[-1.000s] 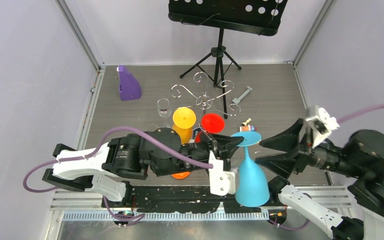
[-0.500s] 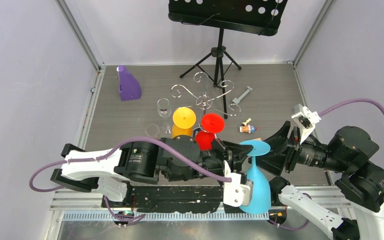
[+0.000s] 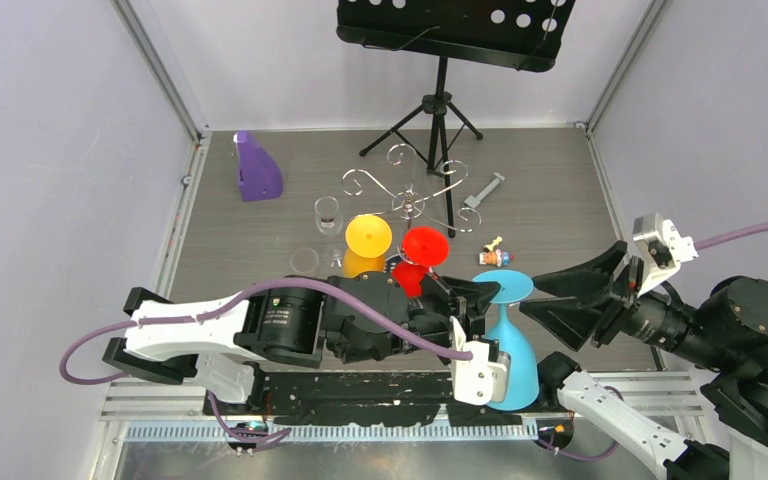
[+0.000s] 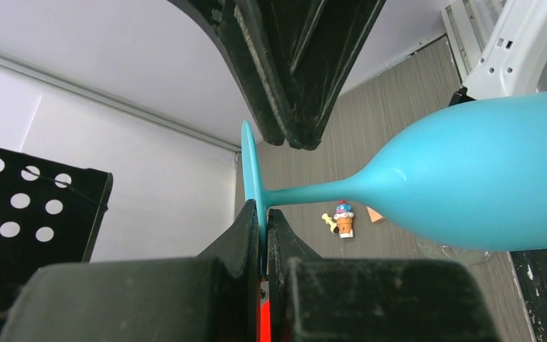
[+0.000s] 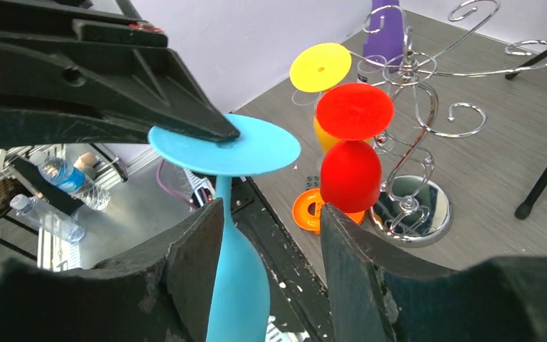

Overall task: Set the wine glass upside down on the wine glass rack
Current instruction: Turn the wine glass upside down at the wine rack.

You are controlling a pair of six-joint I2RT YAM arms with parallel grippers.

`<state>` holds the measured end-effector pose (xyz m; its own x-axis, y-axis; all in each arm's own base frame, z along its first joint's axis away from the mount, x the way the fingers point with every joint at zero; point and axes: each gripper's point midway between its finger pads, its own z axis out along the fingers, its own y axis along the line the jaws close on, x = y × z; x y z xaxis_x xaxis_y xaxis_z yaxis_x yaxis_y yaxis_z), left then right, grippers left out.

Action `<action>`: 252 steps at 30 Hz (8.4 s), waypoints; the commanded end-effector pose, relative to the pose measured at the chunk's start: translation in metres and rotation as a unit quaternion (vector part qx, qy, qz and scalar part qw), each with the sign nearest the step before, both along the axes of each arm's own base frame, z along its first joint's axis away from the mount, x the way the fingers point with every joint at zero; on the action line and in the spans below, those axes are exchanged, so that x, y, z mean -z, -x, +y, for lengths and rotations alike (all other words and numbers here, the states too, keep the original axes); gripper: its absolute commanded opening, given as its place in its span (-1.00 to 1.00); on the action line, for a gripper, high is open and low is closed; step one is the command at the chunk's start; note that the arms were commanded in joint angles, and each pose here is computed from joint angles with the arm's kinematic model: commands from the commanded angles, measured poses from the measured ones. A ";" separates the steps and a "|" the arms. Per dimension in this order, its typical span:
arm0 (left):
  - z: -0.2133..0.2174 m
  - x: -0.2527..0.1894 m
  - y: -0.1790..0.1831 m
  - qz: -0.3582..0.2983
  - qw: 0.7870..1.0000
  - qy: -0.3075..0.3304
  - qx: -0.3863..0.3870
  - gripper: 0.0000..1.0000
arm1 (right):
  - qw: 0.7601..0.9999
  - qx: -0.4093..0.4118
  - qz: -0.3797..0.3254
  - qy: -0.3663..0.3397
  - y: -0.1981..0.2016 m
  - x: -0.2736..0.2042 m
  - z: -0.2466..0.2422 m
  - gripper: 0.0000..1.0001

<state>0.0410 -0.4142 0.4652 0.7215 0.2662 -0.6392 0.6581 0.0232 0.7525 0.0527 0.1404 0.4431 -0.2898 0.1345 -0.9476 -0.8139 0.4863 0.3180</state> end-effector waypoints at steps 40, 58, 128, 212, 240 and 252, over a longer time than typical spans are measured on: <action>0.047 -0.062 -0.072 0.121 0.952 0.197 -0.198 0.25 | 0.993 0.081 -0.045 -0.067 -0.031 -0.004 -0.008 -0.89; 0.093 0.022 -0.166 0.422 0.804 0.262 -0.328 0.68 | 0.918 0.369 -0.143 0.028 -0.153 0.043 -0.059 -0.89; 0.078 0.098 -0.226 0.456 0.778 0.226 -0.369 -0.28 | 0.966 0.017 -0.257 -0.033 -0.150 0.098 0.057 -0.89; 0.073 0.120 -0.238 0.475 0.752 0.225 -0.398 -1.00 | 0.947 -0.146 -0.275 -0.077 -0.098 0.107 0.121 -0.89; 0.073 0.118 -0.237 0.475 0.754 0.225 -0.395 -0.98 | 0.972 -0.031 -0.232 0.021 -0.134 0.140 0.098 -0.22; 0.078 0.106 -0.235 0.471 0.757 0.238 -0.386 -0.51 | 0.962 0.004 -0.273 0.014 -0.118 0.115 0.073 0.09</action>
<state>0.2784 -0.3360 0.3557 -0.3639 -0.0369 -0.9307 0.5376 0.8076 -0.2422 0.1773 0.2258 0.2984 0.1725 0.0857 -0.9813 -0.8807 0.4595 -0.1147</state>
